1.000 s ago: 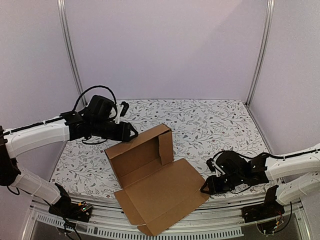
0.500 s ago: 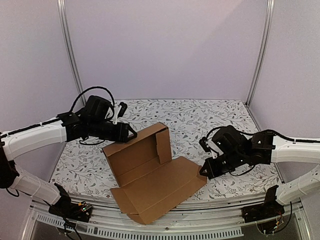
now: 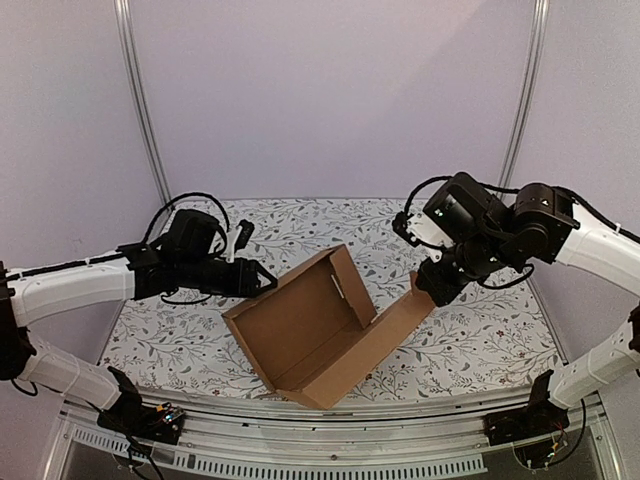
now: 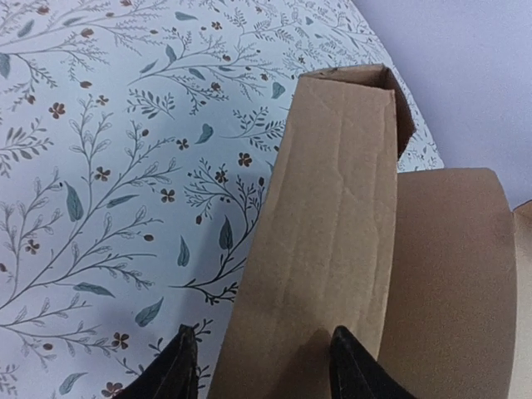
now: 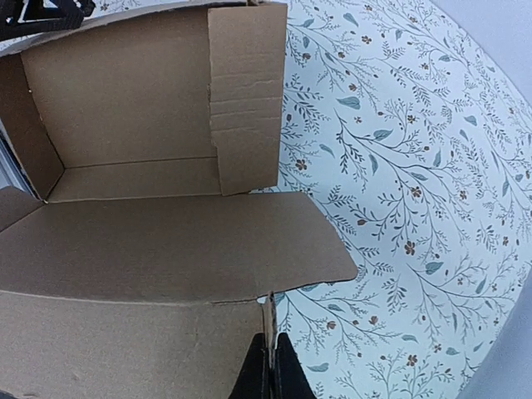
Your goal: Fold the paper box
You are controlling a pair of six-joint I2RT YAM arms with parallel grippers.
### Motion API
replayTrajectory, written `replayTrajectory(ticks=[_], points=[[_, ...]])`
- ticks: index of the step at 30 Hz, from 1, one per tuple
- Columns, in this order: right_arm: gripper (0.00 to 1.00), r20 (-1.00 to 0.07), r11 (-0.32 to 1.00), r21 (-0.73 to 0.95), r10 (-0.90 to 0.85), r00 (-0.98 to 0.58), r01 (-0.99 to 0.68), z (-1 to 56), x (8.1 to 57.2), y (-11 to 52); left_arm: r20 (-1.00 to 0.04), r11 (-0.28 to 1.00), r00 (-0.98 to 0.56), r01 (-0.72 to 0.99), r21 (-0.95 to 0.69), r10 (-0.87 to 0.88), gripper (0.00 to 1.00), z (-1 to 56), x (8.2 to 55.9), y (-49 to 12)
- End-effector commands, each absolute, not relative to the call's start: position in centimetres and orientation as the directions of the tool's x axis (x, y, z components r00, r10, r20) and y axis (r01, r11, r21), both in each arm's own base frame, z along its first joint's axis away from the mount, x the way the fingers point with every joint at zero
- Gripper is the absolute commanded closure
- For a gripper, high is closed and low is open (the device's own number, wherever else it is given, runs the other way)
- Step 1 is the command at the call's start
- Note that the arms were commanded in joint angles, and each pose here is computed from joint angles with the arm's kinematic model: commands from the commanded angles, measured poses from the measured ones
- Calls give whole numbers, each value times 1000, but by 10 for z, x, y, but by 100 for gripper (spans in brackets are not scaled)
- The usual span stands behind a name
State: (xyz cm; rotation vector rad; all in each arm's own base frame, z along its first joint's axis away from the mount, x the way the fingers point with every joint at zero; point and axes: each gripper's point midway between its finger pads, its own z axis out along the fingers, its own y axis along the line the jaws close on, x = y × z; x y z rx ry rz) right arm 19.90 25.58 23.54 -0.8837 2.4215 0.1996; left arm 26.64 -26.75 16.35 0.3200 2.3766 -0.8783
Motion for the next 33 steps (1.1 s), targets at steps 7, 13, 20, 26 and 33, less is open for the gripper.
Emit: replayTrajectory(ticks=[7, 13, 20, 26, 33], points=[[100, -577, 708, -279, -663, -477, -648, 289, 258, 252, -507, 723, -861, 370, -584, 31, 49, 116, 246, -276], [73, -630, 713, -276, -641, -438, -645, 303, 292, 274, -484, 719, -872, 381, -582, 70, 51, 95, 226, -291], [46, -711, 758, -258, -569, -413, -600, 333, 310, 282, -501, 702, -862, 402, -588, 74, 53, 89, 214, -304], [36, -762, 805, -186, -481, -435, -563, 351, 294, 265, -557, 724, -825, 440, -531, 93, 53, 114, 220, -296], [33, -752, 883, -125, -381, -537, -452, 306, 274, 227, -694, 768, -714, 494, -406, 92, 51, 176, 243, -277]])
